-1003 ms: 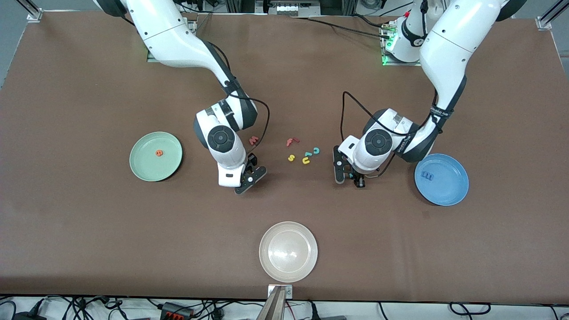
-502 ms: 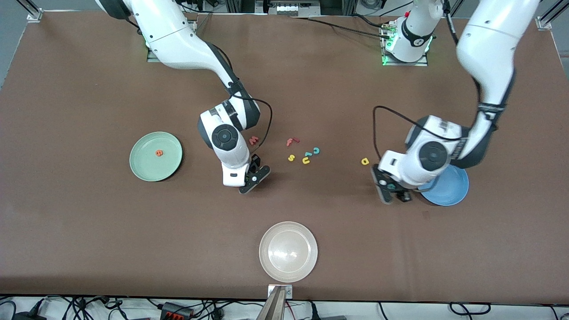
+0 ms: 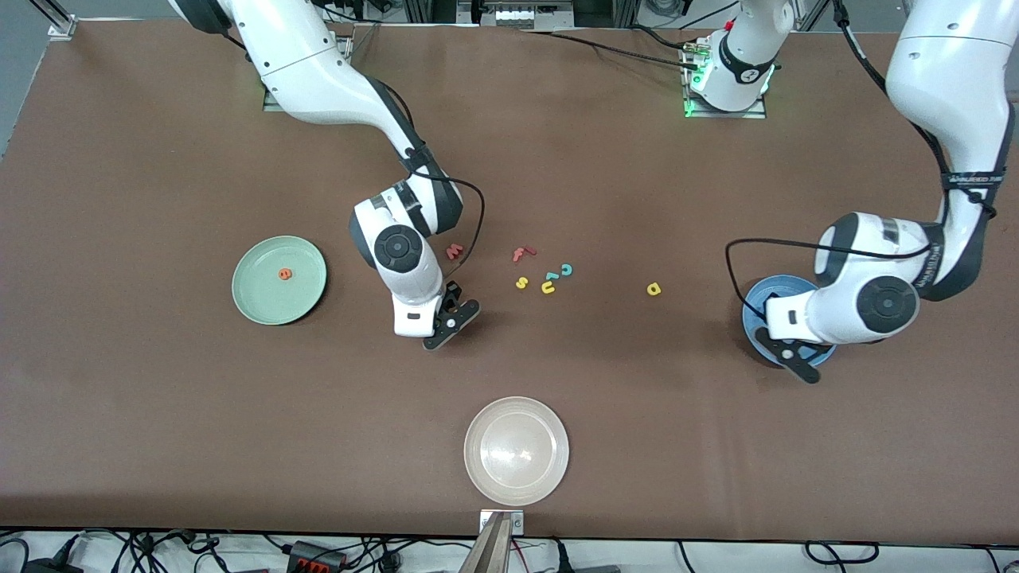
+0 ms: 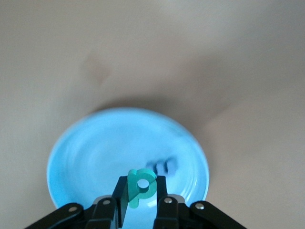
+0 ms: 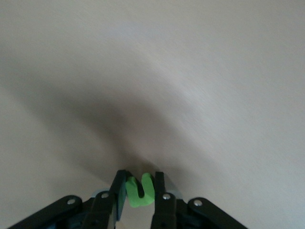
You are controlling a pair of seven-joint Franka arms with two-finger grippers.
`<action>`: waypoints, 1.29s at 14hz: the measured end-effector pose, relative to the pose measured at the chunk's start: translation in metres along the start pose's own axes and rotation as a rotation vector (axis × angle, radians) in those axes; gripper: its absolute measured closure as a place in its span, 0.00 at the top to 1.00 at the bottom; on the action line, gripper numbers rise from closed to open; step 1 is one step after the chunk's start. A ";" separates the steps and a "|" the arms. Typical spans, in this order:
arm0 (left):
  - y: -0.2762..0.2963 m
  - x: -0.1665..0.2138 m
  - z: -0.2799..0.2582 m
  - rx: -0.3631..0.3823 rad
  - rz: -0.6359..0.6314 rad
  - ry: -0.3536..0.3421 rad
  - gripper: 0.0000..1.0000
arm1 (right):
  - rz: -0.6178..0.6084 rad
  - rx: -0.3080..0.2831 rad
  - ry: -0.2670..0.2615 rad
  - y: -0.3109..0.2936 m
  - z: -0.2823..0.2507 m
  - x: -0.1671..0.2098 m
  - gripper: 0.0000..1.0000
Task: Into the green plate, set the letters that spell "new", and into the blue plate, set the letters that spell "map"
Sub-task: 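Place p on the blue plate while the right gripper places u on green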
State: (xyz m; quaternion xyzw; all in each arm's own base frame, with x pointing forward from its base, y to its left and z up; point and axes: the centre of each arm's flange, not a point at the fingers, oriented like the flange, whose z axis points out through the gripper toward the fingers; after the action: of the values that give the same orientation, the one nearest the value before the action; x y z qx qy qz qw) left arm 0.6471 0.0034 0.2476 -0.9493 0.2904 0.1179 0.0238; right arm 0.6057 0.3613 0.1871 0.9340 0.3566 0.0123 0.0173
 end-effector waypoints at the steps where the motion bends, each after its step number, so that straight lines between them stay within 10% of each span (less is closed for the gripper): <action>1: -0.003 -0.008 0.009 -0.014 -0.080 -0.022 0.28 | 0.028 -0.007 -0.032 0.019 -0.010 -0.006 0.28; 6: 0.000 -0.033 0.053 -0.056 -0.289 -0.085 0.31 | 0.232 0.035 -0.187 0.139 -0.061 -0.076 0.28; 13: 0.027 -0.020 0.031 -0.060 -0.387 -0.073 0.95 | 0.405 0.118 -0.329 0.173 -0.035 -0.192 0.28; 18: 0.109 0.017 -0.013 -0.061 -0.567 -0.042 1.00 | 0.435 0.112 -0.328 0.157 -0.013 -0.215 0.28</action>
State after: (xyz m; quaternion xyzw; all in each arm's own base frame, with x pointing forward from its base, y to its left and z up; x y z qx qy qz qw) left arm 0.6031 -0.0982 0.2591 -0.9903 0.0090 0.1348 0.0332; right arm 0.5495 0.1009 0.2037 0.9776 0.1403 -0.1556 0.0200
